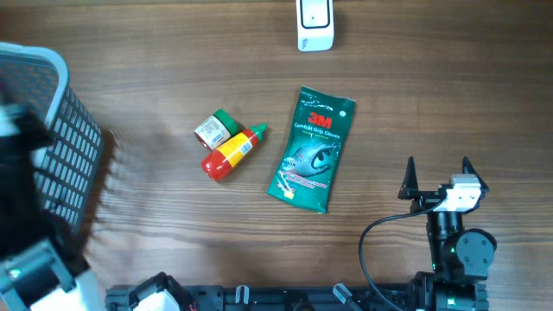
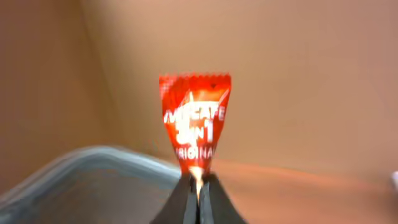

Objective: Scan the item barcode
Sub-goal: 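Carry the red sachet out and lay it beside the glove pack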

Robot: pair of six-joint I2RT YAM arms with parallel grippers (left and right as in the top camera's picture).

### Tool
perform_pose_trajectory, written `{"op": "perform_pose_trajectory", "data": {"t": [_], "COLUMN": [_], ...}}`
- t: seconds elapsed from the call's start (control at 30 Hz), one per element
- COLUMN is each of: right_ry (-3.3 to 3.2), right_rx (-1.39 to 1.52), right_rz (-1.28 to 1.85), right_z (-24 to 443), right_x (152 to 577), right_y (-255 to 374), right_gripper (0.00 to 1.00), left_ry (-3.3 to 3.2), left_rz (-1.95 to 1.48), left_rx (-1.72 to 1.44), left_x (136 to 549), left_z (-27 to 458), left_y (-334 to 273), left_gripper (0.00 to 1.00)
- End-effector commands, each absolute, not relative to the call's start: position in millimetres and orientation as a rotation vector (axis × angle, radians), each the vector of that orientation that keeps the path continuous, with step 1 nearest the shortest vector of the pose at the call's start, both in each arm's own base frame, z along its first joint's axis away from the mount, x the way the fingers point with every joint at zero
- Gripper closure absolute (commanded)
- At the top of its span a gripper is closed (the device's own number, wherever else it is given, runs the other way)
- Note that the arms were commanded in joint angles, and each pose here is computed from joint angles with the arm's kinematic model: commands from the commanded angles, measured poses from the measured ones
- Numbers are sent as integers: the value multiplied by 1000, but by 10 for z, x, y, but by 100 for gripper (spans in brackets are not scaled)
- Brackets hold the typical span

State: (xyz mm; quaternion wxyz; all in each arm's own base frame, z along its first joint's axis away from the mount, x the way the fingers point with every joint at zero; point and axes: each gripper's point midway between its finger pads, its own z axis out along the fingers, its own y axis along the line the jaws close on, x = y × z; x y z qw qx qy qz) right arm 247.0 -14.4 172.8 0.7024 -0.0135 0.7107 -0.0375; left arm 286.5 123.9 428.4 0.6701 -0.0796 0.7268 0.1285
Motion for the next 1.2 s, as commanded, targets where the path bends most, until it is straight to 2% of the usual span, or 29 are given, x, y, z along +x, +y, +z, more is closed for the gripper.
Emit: {"op": "perform_pose_trajectory", "data": {"t": [0.0,0.1,0.17,0.23,0.37,0.47,0.5,0.53,0.57,0.63,0.7,0.8,0.83,0.9,0.93,1.07,1.17], "right_ry": [1579,1579,1579,1579,1579,1579,1579,1579,1579,1579,1579,1579,1579,1579,1579,1579,1579], "right_rx": [-41,-41,-41,-41,-41,-41,-41,-41,-41,-41,-41,-41,-41,-41,-41,-41,-41], "right_rz": [-81,-81,-81,-81,-81,-81,-81,-81,-81,-81,-81,-81,-81,-81,-81,-81,-81], "right_z": [1732,1732,1732,1732,1732,1732,1732,1732,1732,1732,1732,1732,1732,1732,1732,1732,1732], "right_x": [2470,2470,2470,2470,2470,2470,2470,2470,2470,2470,2470,2470,2470,2470,2470,2470,2470], "right_y": [-132,-132,-132,-132,-132,-132,-132,-132,-132,-132,-132,-132,-132,-132,-132,-132,-132], "right_gripper": [0,0,0,0,0,0,0,0,0,0,0,0,0,0,0,0,0], "left_ry": [1819,2007,2120,2199,2372,2471,2479,2476,2467,2440,2339,2035,1856,1704,1633,1485,1376], "left_rz": [-25,-131,-200,-293,-303,-290,-290,-292,-297,-308,-255,12,184,343,438,860,1137], "left_rx": [-34,107,306,315,238,116,104,105,104,108,63,84,19,-37,-176,-662,-976], "left_x": [3145,3381,3600,3774,3980,3969,3965,3966,3966,3970,4041,4066,3932,3667,3425,2520,1922], "left_z": [3812,3286,2796,2383,1429,1069,1044,1059,1100,1215,1575,2709,3393,4021,4323,4657,4662], "left_y": [327,-420,-1165,-1677,-2213,-2199,-2196,-2197,-2197,-2196,-2070,-1584,-1189,-747,-321,990,1505], "left_gripper": [96,96,96,96,96,96,90,56,51,29,27,23,17,9,8,4,0]}}
